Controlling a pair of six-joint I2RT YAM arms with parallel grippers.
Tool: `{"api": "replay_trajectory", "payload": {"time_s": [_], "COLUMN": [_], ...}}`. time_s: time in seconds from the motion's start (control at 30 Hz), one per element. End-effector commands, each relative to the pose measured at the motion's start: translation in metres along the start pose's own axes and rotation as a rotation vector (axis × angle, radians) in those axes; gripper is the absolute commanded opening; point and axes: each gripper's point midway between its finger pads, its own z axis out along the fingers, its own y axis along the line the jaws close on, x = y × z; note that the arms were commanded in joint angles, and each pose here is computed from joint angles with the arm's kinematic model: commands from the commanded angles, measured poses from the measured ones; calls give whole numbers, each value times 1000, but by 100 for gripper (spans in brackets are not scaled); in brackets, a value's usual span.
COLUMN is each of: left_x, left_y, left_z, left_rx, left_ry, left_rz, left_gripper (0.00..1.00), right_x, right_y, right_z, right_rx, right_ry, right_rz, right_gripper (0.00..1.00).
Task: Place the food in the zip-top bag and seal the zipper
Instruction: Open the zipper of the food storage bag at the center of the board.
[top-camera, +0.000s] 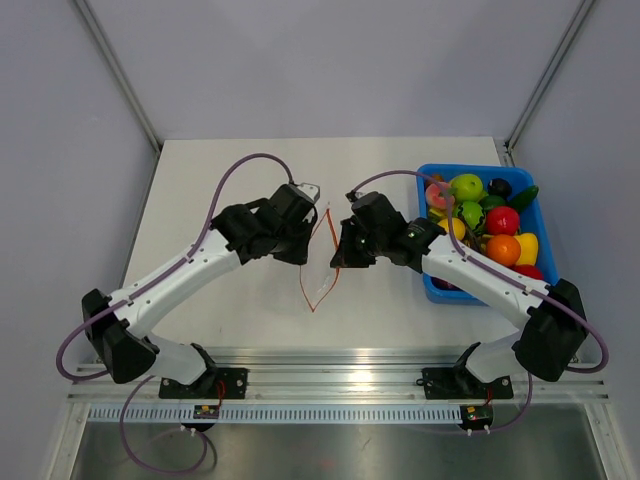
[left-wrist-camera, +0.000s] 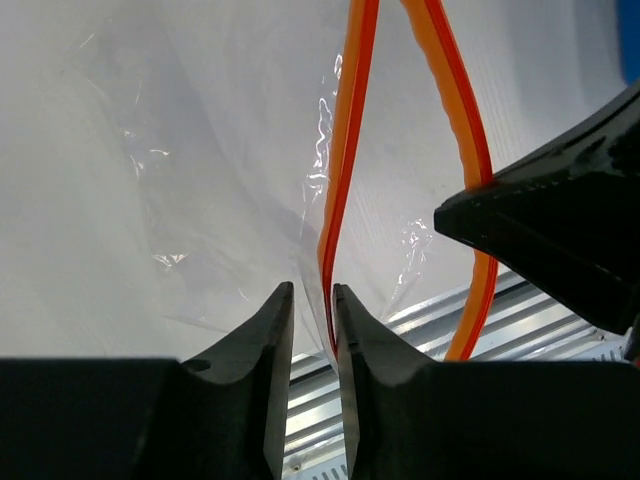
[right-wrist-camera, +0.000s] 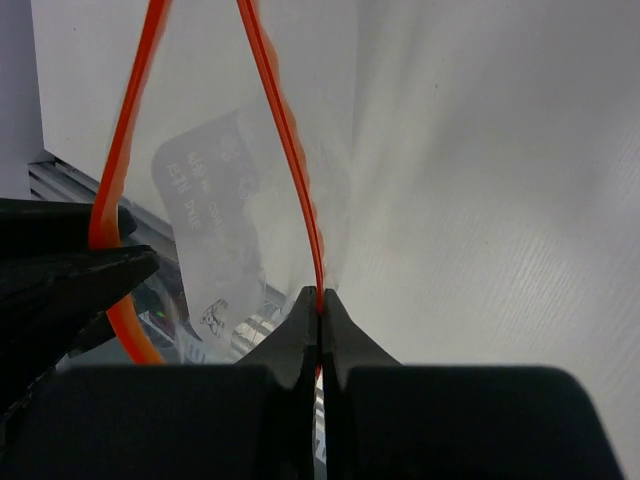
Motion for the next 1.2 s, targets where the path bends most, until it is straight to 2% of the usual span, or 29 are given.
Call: {"api": "replay_trajectory", "payload": {"time_s": [0.0, 0.1, 0.23, 0.33, 0.37, 0.4, 0.43, 0.47, 0.53, 0.7, 0.83, 1.03, 1.1, 1.17], "left_x": [-19, -13, -9, -7, -6, -6, -7, -6, -6, -5, -16, -28, -28, -35], "left_y": [-6, -9, -13, -9, -8, -6, -6, -5, -8, -28, -29, -49, -53, -55], "left_z": [7, 16, 20, 21, 21, 20, 17, 17, 9, -3, -2, 35, 45, 46], "left_rx": [22, 37, 60, 41, 36, 29, 31, 30, 59, 215, 206, 232, 233, 228], "left_ry": [-92, -83, -90, -95, -96, -102, -109, -110, -117, -72, -91, -29, -3, -13], "left_rz": [-35, -62, -98, -115, -120, -124, -130, -134, -136, -159, -164, -168, -176, -182], "left_gripper": [25, 27, 35, 35, 34, 27, 9, 0, 0, 0, 0, 0, 0, 0], "right_x": [-3, 0, 5, 5, 5, 4, 5, 3, 7, 6, 6, 3, -4, -11], "right_y": [15, 16, 16, 15, 15, 13, 10, 5, -6, -73, -96, -103, -101, -98], "right_z": [-4, -2, 1, -1, -1, -1, -1, 0, 1, 6, 5, 3, -6, -16], "right_rx": [-55, -67, -79, -78, -74, -64, -50, -26, 24, 288, 330, 377, 377, 377], "right_ry": [0, 9, 19, 16, 13, 8, 10, 0, 14, -18, -46, -78, -109, -136], "right_rz": [-3, 13, 40, 51, 51, 50, 46, 34, 16, -9, 37, 56, 52, 34], "right_gripper": [0, 0, 0, 0, 0, 0, 0, 0, 0, 0, 0, 0, 17, 41]}}
